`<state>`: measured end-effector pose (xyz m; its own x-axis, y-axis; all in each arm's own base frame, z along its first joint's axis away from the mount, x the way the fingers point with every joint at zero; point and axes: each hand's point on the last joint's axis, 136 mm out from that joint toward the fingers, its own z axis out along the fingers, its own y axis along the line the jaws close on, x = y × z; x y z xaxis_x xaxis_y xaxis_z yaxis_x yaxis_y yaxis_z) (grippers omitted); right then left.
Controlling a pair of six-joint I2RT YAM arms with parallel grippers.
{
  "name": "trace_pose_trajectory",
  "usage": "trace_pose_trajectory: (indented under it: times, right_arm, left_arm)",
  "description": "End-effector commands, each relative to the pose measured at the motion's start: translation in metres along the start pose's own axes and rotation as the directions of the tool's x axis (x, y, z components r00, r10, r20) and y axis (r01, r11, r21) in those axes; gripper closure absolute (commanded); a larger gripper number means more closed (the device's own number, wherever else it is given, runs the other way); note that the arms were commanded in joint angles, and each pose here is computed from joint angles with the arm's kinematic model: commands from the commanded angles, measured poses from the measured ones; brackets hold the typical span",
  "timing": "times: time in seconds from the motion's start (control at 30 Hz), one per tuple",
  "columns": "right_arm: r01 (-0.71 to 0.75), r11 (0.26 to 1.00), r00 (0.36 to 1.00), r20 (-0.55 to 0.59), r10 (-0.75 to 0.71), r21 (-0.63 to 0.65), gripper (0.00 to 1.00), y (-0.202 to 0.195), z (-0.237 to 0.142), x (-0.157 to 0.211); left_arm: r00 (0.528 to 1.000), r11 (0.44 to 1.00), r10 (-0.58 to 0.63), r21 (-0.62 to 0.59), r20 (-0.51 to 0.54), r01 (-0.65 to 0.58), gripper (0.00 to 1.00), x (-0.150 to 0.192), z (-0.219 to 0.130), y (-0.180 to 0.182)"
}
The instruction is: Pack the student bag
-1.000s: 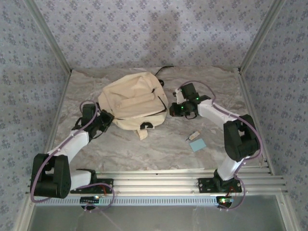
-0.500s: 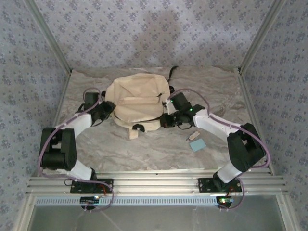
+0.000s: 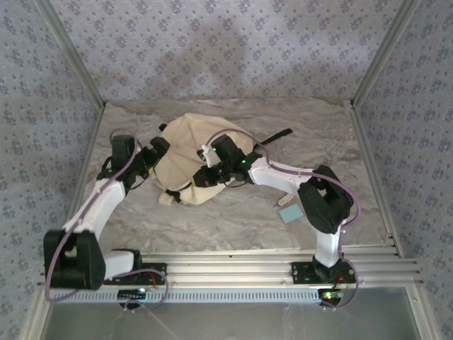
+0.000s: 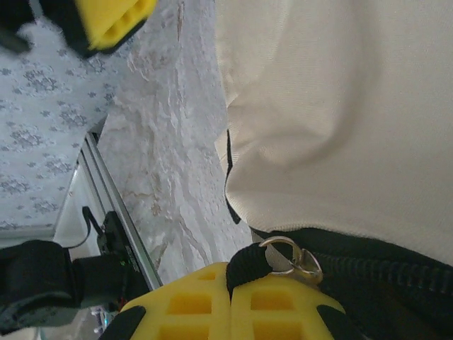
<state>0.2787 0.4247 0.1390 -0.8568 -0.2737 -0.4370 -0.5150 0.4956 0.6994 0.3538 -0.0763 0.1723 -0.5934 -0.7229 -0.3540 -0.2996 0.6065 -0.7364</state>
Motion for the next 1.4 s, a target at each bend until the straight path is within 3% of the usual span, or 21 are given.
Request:
trace_pose_trajectory:
  times: [0.0, 0.2, 0.5, 0.83, 0.9, 1.03, 1.07, 1.37]
  right_arm:
    - [-0.003, 0.999, 0.998, 0.059, 0.007, -0.054, 1.0, 0.009, 0.0, -0.026]
    - [0.022, 0.994, 0.999, 0.05, -0.017, -0.108, 1.0, 0.026, 0.004, -0.028]
    - [0.062, 0.987, 0.998, 0.029, -0.059, -0.151, 1.0, 0.046, 0.007, -0.016]
    - [0.091, 0.978, 0.996, 0.022, -0.089, -0.19, 1.0, 0.055, -0.009, 0.003]
    - [0.088, 0.979, 0.996, 0.017, -0.086, -0.185, 1.0, 0.052, -0.01, 0.008]
    - [0.07, 0.985, 0.997, -0.004, -0.071, -0.158, 1.0, 0.039, -0.013, 0.02]
    - [0.069, 0.986, 0.997, -0.006, -0.071, -0.149, 1.0, 0.037, -0.015, 0.022]
    - [0.032, 0.997, 0.995, -0.093, -0.026, 0.066, 1.0, -0.039, -0.044, 0.06]
  left_arm:
    - [0.997, 0.995, -0.077, -0.058, -0.022, 0.076, 0.0, 0.024, -0.015, 0.026]
    - [0.976, 0.977, -0.21, 0.018, -0.057, 0.211, 0.01, 0.048, -0.012, 0.022]
    - [0.941, 0.937, -0.33, 0.093, -0.071, 0.336, 0.11, 0.074, 0.014, -0.009]
    - [0.903, 0.901, -0.423, 0.074, -0.081, 0.428, 0.27, 0.092, 0.043, 0.0]
    - [0.91, 0.909, -0.405, 0.066, -0.088, 0.411, 0.35, 0.094, 0.046, -0.001]
    - [0.922, 0.923, -0.378, 0.047, -0.086, 0.383, 0.9, 0.097, 0.05, 0.002]
    - [0.925, 0.927, -0.37, 0.038, -0.089, 0.374, 1.0, 0.098, 0.051, 0.004]
    - [0.946, 0.951, -0.309, -0.026, -0.102, 0.308, 1.0, 0.11, 0.047, 0.026]
